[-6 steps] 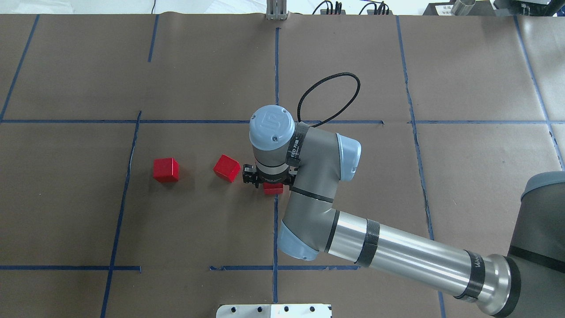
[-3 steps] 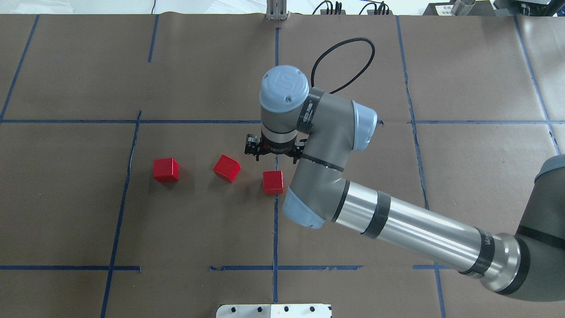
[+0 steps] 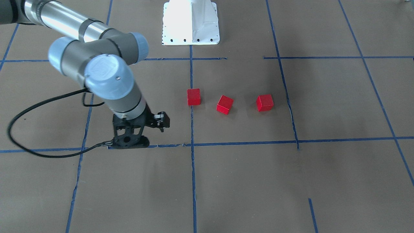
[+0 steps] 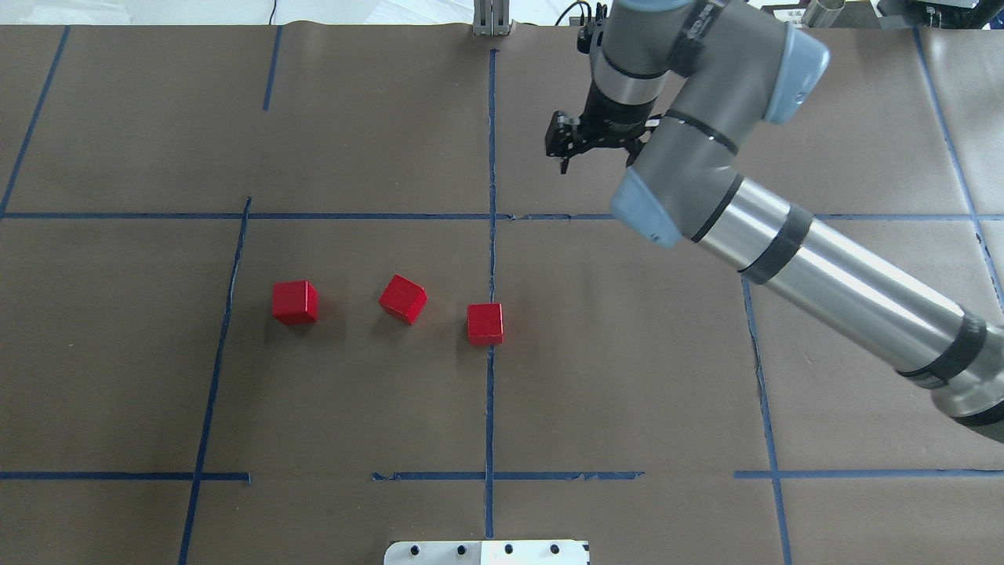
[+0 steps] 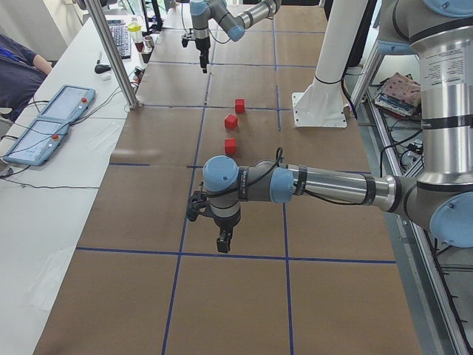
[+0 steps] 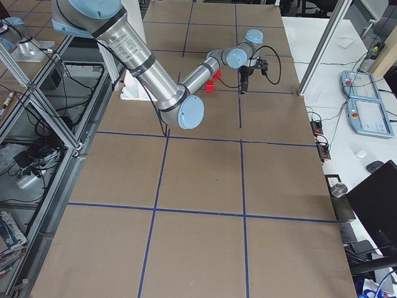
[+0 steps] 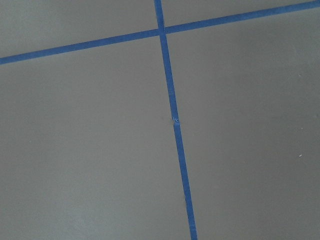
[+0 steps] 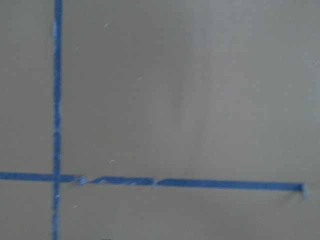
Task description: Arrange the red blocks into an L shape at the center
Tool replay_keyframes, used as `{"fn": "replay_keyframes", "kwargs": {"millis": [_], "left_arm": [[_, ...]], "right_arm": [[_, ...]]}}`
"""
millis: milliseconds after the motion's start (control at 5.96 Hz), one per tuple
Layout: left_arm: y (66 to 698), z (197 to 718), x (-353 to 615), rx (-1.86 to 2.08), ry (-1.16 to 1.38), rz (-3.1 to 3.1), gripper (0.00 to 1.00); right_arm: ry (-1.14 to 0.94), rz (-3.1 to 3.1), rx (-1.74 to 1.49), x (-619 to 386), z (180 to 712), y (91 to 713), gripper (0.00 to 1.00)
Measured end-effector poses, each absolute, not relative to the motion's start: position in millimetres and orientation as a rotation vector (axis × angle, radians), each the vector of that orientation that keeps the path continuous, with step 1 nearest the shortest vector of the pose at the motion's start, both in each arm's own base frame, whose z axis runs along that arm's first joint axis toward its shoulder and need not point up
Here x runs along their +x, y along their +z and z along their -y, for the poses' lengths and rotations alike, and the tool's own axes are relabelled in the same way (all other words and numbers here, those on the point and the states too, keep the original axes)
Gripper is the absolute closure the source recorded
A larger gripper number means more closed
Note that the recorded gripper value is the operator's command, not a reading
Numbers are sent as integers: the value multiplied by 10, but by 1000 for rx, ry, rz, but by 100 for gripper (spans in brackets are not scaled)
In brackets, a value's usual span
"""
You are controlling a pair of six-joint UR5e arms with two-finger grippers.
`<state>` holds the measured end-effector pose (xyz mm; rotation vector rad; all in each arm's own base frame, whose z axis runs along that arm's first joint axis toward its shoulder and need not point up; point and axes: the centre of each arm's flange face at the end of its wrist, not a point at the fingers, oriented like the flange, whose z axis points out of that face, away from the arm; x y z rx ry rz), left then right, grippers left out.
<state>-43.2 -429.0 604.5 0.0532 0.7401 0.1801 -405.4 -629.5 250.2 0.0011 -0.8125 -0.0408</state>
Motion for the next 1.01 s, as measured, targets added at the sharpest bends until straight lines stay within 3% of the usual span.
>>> {"fn": "replay_keyframes", "kwargs": {"millis": [336, 503, 1007], "left_arm": [[5701, 4596, -399, 176, 228, -734, 0], [5557, 4709, -311, 215, 261, -748, 0], [4999, 4987, 147, 252, 291, -843, 0]], "right_arm": [[-200, 793, 82, -2311, 6712, 3764, 0], [-275, 781, 125, -1501, 6552, 4376, 0], [-287, 744, 129, 80, 5327, 5785, 0]]}}
